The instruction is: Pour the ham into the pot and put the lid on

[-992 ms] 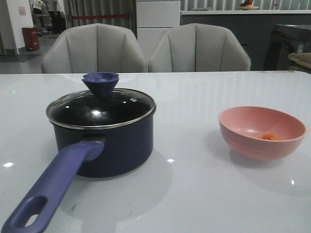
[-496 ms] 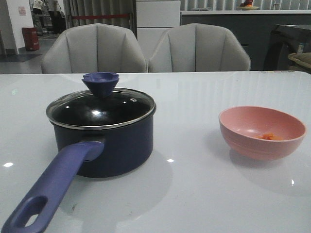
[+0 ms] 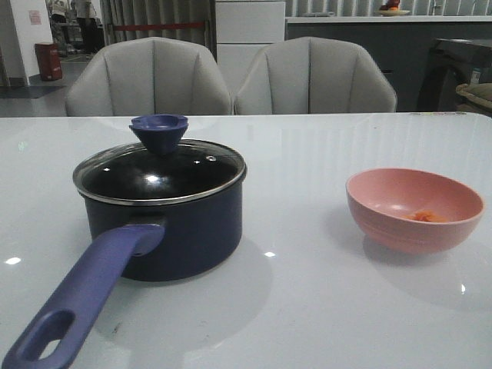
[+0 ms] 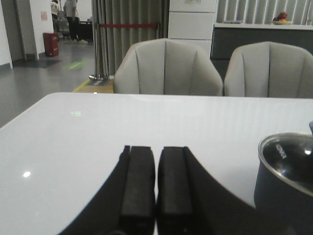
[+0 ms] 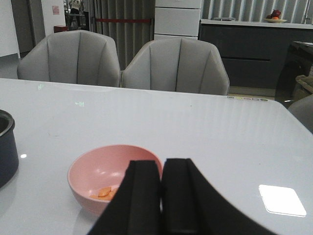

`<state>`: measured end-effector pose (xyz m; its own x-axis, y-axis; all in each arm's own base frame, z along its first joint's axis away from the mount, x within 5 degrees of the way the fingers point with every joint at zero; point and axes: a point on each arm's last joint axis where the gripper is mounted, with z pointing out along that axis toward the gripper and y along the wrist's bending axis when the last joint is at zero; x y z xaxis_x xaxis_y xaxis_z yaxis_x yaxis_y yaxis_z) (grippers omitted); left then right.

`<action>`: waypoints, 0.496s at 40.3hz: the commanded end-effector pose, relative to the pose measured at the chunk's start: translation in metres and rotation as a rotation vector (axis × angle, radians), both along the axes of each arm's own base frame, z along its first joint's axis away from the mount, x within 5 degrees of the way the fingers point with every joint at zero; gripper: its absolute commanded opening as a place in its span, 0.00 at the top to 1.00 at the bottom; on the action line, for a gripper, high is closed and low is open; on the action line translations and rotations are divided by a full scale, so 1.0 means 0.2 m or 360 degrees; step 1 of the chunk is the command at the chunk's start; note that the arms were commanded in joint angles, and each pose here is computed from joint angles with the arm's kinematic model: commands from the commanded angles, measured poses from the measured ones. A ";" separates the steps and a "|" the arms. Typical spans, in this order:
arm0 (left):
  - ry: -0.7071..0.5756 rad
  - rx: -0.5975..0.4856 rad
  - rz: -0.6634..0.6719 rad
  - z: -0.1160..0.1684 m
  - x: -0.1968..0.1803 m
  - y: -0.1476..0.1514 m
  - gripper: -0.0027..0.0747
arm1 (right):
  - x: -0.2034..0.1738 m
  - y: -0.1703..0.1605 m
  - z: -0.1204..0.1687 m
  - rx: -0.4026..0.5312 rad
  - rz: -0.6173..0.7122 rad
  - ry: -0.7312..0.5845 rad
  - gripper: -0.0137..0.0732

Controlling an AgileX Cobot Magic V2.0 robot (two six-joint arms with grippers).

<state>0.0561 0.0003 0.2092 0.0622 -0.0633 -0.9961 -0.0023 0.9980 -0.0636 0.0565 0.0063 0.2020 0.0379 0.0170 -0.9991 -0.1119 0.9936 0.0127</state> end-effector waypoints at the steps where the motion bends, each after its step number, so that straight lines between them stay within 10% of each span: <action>1: -0.0300 -0.0125 0.0017 0.04 -0.02 0.01 0.82 | -0.01 0.00 0.03 -0.0003 -0.0003 -0.0152 0.66; 11: -0.0546 -0.0178 0.0013 0.27 -0.07 0.01 0.82 | -0.01 0.00 0.03 -0.0003 -0.0003 -0.0152 0.66; 20: -0.0371 -0.0101 -0.0010 0.46 -0.06 0.00 0.82 | -0.01 0.00 0.03 -0.0003 -0.0003 -0.0152 0.66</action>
<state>0.0448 0.0007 0.2775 0.2717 -0.1353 -0.9528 0.0262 0.9907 -0.1332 0.0565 0.0063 0.2020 0.0379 0.0170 -0.9991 -0.1119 0.9936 0.0127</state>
